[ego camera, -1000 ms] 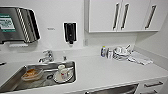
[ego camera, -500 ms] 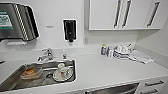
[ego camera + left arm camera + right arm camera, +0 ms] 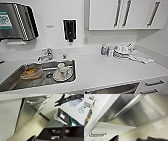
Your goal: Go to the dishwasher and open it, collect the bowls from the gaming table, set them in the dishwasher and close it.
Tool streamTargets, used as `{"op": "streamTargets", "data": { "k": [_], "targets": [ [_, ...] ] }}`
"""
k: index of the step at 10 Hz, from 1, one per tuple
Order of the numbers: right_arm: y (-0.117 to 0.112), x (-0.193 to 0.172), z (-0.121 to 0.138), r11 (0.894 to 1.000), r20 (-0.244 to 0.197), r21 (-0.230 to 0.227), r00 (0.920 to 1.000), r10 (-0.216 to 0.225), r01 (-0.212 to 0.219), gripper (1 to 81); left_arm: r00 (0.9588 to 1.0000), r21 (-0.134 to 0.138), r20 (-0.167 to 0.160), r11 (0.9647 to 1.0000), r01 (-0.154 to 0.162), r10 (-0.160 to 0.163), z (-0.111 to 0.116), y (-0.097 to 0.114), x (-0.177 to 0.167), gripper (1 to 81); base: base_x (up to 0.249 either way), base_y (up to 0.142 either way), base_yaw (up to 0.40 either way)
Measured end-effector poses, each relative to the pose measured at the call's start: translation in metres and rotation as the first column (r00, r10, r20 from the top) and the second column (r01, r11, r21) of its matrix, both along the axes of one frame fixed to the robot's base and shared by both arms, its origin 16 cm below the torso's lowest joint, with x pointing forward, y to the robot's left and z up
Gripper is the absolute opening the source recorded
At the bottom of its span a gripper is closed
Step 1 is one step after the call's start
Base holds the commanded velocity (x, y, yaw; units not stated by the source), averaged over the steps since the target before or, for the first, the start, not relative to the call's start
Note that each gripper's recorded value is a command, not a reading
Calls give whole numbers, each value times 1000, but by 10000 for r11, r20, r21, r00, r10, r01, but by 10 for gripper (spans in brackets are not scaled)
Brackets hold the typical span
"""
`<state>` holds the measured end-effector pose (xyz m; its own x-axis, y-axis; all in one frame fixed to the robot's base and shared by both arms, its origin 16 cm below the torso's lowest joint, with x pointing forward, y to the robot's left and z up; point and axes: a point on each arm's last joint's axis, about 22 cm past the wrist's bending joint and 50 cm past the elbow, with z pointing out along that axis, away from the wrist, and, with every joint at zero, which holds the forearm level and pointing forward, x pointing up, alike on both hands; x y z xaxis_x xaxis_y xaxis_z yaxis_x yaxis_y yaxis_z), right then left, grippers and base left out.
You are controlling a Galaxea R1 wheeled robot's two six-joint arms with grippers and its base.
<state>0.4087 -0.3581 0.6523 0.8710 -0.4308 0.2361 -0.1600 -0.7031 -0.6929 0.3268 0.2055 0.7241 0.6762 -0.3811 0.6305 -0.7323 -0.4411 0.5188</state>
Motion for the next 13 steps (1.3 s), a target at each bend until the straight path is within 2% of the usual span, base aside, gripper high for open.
{"op": "streamTargets", "data": {
  "k": [1, 2, 3, 4, 5, 6, 7, 8, 9, 11, 12, 13],
  "targets": [
    [6, 8, 3, 9992, -744, 238, 9968, -306, 325, 811, 10000, -38, -2, 10000, 8, -8, -2, -2, 1, 811, 0, 0, 0],
    [13, 15, 6, 9953, -1423, 537, 9872, -716, 800, 811, 10000, -25, 61, 10000, 16, -16, -2, -2, 4, 811, 0, 0, 0],
    [17, 19, 5, 9886, -2030, 749, 9727, -1127, 1302, 811, 9998, -81, 216, 10000, 34, -32, 0, -4, 10, 811, 0, 0, 0],
    [18, 24, -1, 9812, -2555, 806, 9552, -1495, 1752, 811, 9997, -139, 220, 9999, 61, -58, 1, -7, 10, 811, 0, 0, 0],
    [22, 31, -2, 9769, -2752, 866, 9471, -1649, 1952, 811, 9997, -162, 208, 9998, 87, -84, 1, -8, 10, 811, 0, 0, 0],
    [37, 42, -5, 9704, -3078, 1092, 9356, -1729, 2153, 811, 9998, -136, 208, 9999, 74, -72, 0, -7, 10, 811, 0, 0, 0],
    [38, 49, -16, 9623, -3462, 1039, 9162, -2018, 2512, 811, 9998, -118, 219, 9999, 39, -36, -1, -6, 12, 811, 0, 0, 0],
    [31, 58, -26, 9495, -3744, 913, 8939, -2466, 3002, 811, 9998, -124, 219, 9999, 41, -38, -1, -7, 12, 811, 0, 0, 0],
    [26, 66, -35, 9361, -4019, 767, 8699, -2859, 3432, 811, 9998, -172, 209, 9998, 75, -71, -1, -9, 11, 811, 0, 0, 0],
    [30, 76, -45, 9015, -4643, 803, 8163, -3437, 4253, 811, 9997, -207, 207, 9997, 99, -94, -1, -11, 11, 811, 0, 0, 0],
    [26, 83, -43, 8923, -4692, 744, 8052, -3627, 4453, 811, 9997, -191, 203, 9998, 107, -104, -2, -10, 11, 811, 0, 0, 0],
    [14, 99, -31, 8738, -4576, 755, 7953, -3976, 4803, 811, 9997, -176, 201, 9998, 115, -112, -2, -10, 11, 811, 0, 0, 0]
  ]
}}
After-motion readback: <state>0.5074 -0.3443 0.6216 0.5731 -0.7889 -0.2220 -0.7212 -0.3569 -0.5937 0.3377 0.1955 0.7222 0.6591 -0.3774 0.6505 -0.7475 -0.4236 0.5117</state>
